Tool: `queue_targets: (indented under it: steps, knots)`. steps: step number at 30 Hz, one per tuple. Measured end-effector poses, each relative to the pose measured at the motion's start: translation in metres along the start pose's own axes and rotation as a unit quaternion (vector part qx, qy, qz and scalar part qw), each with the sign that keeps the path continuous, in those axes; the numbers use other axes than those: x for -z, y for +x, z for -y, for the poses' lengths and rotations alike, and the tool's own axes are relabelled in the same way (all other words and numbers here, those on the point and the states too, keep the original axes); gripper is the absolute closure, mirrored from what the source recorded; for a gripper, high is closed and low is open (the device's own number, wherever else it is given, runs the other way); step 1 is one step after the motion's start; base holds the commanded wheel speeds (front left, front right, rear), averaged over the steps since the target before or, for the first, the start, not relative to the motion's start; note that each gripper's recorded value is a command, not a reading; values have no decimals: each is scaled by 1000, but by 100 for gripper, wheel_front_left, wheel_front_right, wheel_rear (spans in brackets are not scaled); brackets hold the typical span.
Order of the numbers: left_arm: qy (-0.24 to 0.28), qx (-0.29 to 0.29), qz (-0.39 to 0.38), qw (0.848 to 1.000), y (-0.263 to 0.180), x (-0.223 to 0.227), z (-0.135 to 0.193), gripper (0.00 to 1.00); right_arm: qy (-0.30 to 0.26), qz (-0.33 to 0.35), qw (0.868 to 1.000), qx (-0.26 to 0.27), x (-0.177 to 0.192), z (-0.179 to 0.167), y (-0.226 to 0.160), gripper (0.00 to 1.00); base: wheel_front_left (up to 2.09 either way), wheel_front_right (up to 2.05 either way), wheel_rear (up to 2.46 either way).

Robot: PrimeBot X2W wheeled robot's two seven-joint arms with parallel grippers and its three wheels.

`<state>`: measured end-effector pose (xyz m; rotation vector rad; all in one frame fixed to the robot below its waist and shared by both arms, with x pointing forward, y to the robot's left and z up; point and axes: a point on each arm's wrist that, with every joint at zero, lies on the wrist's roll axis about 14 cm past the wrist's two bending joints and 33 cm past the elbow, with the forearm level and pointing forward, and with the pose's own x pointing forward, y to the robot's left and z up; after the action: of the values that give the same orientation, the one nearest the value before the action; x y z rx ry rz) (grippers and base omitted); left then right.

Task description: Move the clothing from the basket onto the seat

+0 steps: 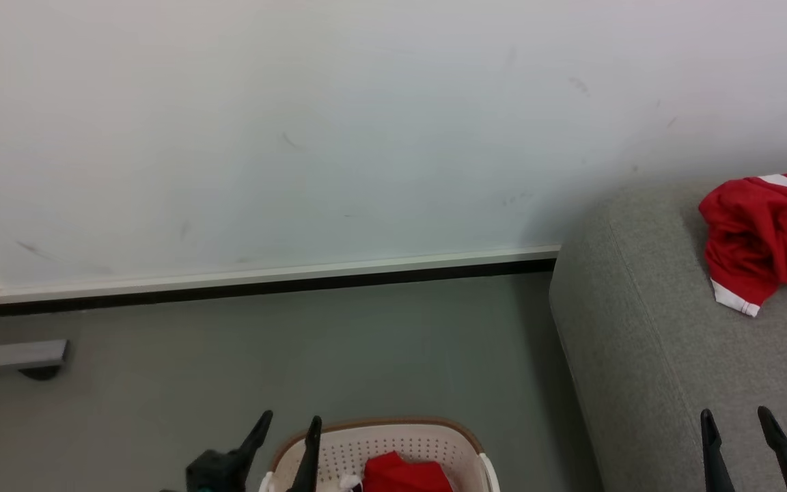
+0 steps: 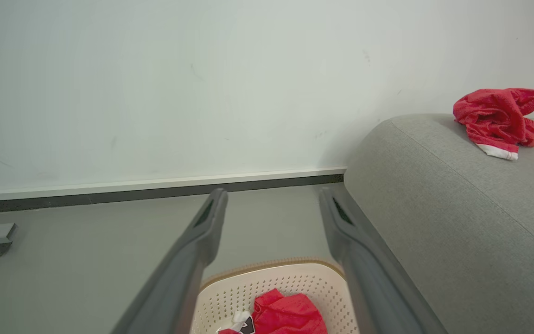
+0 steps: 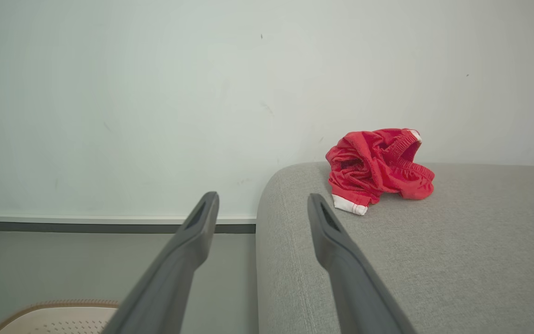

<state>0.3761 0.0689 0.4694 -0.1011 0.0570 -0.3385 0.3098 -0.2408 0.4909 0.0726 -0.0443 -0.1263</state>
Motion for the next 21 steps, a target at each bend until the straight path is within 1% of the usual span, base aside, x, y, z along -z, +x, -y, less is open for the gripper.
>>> queue_targets:
  steps: [3,6,11,17,21]
  knots:
    - [11,34,-24,999,17,11,17,0,-4,5,1000,10,-4,8,4,0,0,0,0]
    - [20,61,-56,996,39,24,28,0,-5,16,1000,15,-13,13,18,0,0,0,0]
    - [34,106,-131,985,70,61,48,0,-12,17,999,29,-14,22,39,0,0,0,0]
    - [51,148,-230,961,93,119,64,0,-28,16,998,54,-14,40,60,0,0,0,0]
    - [62,168,-309,934,94,164,68,0,-38,14,997,63,-12,48,74,0,0,0,0]
